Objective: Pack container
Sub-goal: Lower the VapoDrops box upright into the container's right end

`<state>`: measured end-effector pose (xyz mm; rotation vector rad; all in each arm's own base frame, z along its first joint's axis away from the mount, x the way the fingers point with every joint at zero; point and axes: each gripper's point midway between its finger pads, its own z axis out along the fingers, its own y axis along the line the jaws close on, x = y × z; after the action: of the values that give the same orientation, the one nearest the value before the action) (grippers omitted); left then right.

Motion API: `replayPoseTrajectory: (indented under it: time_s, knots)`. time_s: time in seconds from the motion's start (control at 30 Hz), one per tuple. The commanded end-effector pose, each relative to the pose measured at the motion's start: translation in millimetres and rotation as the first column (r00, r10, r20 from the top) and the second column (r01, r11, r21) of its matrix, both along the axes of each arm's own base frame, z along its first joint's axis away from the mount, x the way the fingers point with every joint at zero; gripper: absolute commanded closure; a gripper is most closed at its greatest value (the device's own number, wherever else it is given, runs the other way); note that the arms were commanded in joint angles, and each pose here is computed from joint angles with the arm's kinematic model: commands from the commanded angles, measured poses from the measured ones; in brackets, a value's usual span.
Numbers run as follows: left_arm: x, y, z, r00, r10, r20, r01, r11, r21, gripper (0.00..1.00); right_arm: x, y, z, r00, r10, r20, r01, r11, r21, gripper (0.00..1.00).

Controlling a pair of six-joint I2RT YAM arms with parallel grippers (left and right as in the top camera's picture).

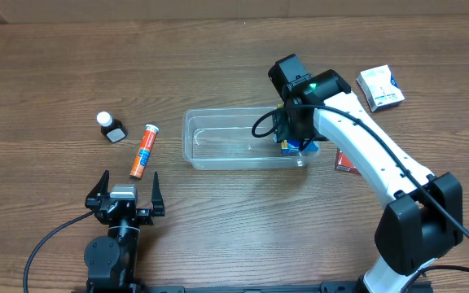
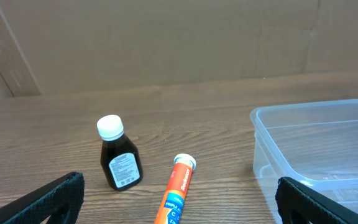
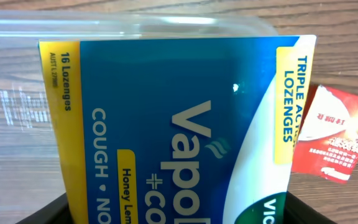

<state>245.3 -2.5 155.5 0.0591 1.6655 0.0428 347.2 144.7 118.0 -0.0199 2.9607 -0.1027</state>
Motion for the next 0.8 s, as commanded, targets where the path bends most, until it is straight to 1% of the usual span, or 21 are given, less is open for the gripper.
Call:
replayPoseTrajectory:
  time_s: [0.0,0.1,0.37,0.53,0.77]
  knots:
    - [-0.1,-0.1,0.6,1.0,-0.006,0.008,0.006,1.0,0.015,0.0,-1.9,1.4,3.4,1.0,-0.001,0.005,0.001,1.0,0.011,0.33]
    - [-0.1,-0.1,0.5,1.0,-0.006,0.007,0.006,1.0,0.015,0.0,-3.1,1.5,3.1,1.0,-0.023,0.001,0.023,1.0,0.017,0.33]
    - [-0.1,-0.1,0.6,1.0,-0.006,0.008,0.006,1.0,0.015,0.0,-4.8,4.3,1.4,1.0,-0.024,-0.009,0.024,0.999,0.033,0.33]
    - [-0.1,-0.1,0.5,1.0,-0.006,0.007,0.006,1.0,0.015,0.0,-9.9,1.6,-18.2,1.0,-0.012,-0.026,0.012,1.0,0.022,0.33]
    - [-0.1,-0.1,0.6,1.0,-0.006,0.008,0.006,1.0,0.015,0.0,5.9,9.4,-16.7,0.999,0.013,0.039,-0.015,0.999,0.05,0.34]
